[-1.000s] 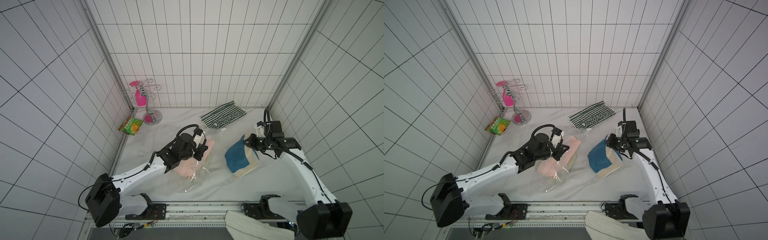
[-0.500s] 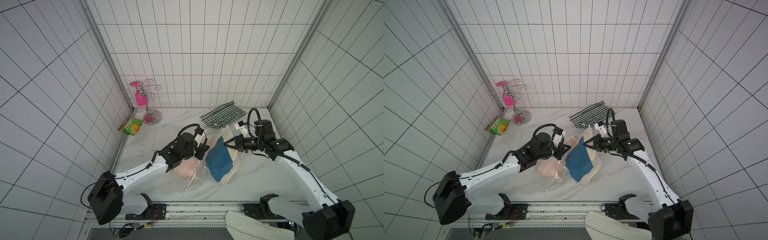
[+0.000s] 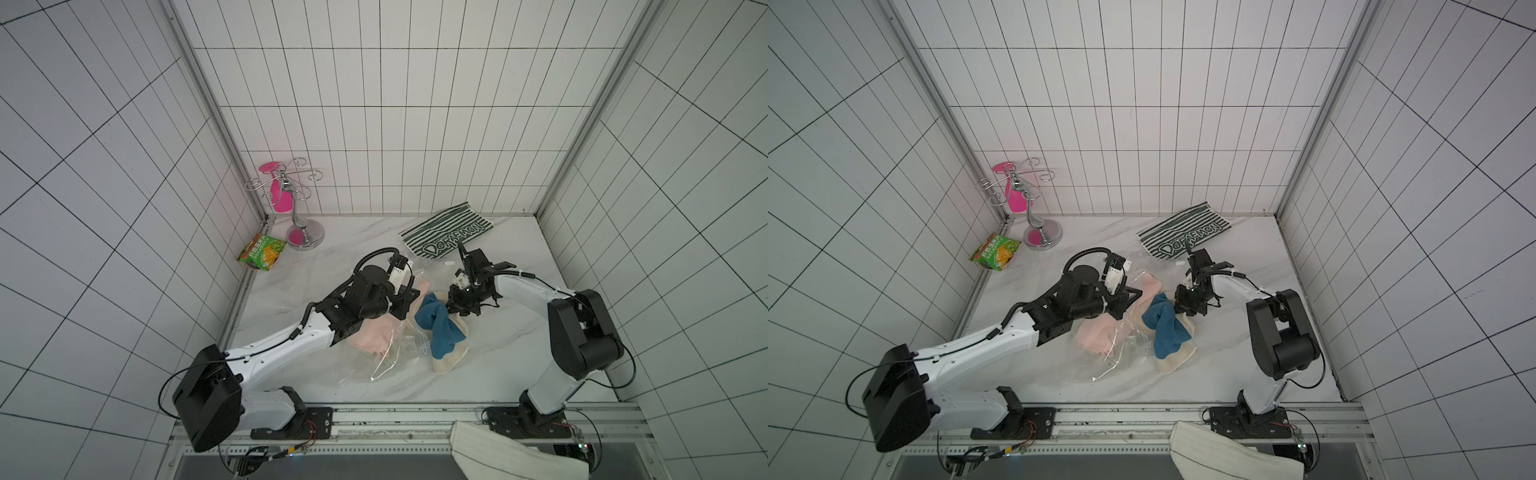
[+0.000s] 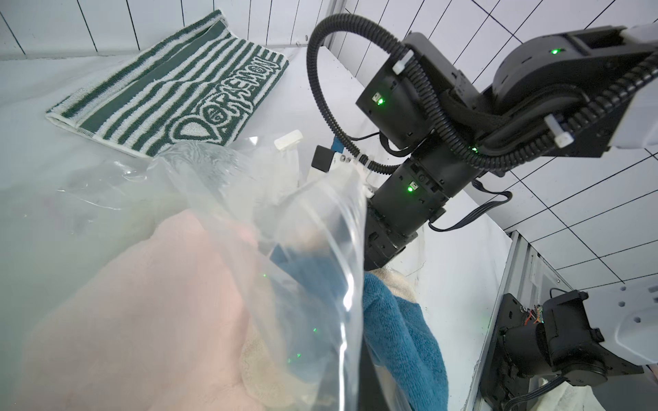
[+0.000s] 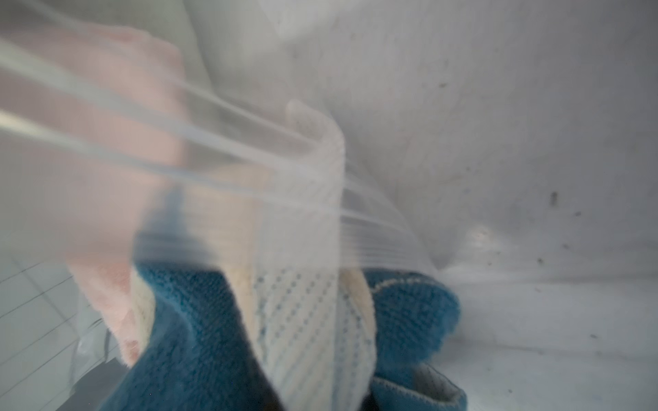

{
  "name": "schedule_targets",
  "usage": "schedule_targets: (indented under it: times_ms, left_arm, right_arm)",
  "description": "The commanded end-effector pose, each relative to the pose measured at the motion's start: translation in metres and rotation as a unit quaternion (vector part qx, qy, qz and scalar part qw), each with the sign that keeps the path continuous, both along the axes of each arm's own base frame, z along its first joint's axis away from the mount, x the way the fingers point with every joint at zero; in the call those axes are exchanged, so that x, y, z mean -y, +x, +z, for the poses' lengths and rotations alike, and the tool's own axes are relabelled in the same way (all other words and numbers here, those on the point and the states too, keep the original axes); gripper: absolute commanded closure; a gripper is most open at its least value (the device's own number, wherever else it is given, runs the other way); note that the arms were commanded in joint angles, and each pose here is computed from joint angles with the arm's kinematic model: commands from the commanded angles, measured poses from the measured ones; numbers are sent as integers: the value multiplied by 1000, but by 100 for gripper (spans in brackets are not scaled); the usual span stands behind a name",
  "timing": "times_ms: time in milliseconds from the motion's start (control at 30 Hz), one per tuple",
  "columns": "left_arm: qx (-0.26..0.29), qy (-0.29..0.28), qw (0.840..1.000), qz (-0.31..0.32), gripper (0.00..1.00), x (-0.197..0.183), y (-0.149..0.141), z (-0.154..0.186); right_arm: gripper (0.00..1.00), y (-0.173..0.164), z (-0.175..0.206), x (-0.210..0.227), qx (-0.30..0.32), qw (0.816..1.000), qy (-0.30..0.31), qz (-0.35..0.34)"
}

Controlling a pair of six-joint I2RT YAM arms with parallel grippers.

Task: Place the folded towel into the vacuum bag
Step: Place the towel in the vacuum bag.

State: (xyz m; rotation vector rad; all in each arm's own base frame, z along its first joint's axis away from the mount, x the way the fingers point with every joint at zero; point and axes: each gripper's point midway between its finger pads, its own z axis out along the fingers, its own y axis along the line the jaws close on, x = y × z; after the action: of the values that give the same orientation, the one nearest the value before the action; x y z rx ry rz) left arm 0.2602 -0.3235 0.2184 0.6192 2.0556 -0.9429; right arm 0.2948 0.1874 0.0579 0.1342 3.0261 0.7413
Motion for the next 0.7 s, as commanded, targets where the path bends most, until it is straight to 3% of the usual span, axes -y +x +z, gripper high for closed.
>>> schedule_targets:
  times_ms: [0,133,200,300,400,467,567,633,667]
  left_arm:
    - [22,-26,999,-10,100,6,-1,20]
    - [21,-29,999,-27,100,17,-7,20]
    - [25,-30,998,-40,100,24,-13,22]
    - [30,-39,997,-56,100,32,-22,27]
    - [31,-41,997,-64,100,35,-28,27]
    - [30,-40,997,-63,100,35,-29,26]
    - [31,-37,997,-62,100,34,-29,24]
    - [34,-37,997,-62,100,34,-29,26]
    - [35,-37,997,-61,100,34,-29,26]
  right_arm:
    - [100,14,31,-15,66,996,-28,43]
    - [100,22,116,-82,154,973,146,89]
    - [100,22,165,-104,188,947,240,99]
    - [100,22,215,-118,237,907,332,103]
    - [100,30,227,-111,281,881,375,69]
    - [100,45,204,-101,292,888,355,33]
    - [100,63,133,-89,246,928,280,-13]
    - [100,73,80,-69,200,962,177,-51]
    - [100,76,64,-62,185,970,146,-65]
